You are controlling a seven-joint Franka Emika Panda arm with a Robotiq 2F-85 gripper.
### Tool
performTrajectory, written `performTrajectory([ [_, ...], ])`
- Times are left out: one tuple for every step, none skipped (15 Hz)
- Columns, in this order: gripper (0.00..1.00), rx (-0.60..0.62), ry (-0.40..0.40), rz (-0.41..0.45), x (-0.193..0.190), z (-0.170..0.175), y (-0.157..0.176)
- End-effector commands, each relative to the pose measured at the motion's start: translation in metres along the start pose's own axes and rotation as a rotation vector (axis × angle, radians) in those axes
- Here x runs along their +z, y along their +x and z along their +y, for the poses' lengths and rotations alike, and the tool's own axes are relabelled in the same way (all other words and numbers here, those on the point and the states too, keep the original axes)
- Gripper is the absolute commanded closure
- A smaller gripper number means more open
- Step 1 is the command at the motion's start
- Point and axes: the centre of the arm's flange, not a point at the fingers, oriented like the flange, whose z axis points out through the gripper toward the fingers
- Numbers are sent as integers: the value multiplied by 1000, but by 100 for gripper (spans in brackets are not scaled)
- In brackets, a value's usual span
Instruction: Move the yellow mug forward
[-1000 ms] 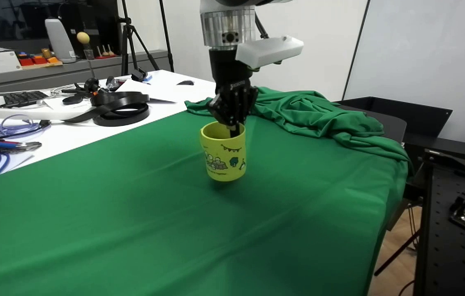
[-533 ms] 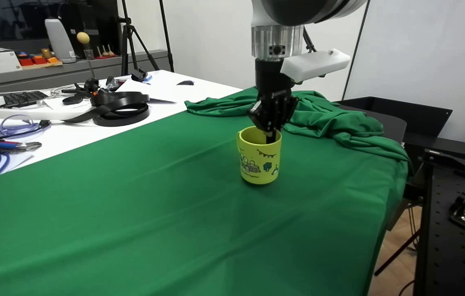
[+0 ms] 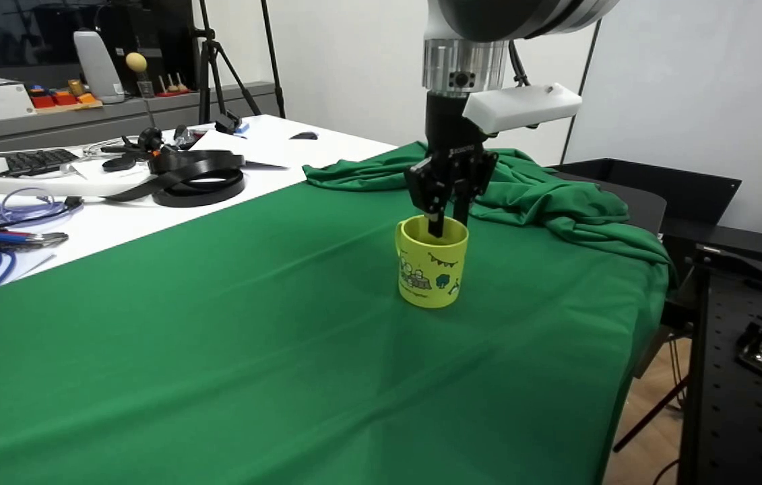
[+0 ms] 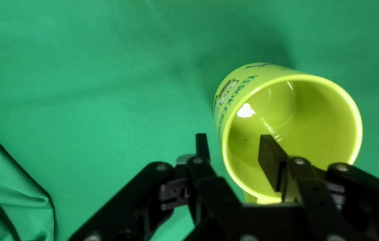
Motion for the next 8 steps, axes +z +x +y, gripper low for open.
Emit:
performTrajectory([
  [24,20,16,43,-21,-3,-7],
  [18,17,18,52,-26,-5,-8],
  [12,15,20,56,-30,-6,-8],
  [4,5,29,55,-36,-8,-9],
  [1,2,39,54,-41,-10,-10],
  [0,-3,44,50,-47,-14,-11],
  [0,-10,48,45,-51,-17,-12],
  [0,-22,54,29,-55,-21,-13],
])
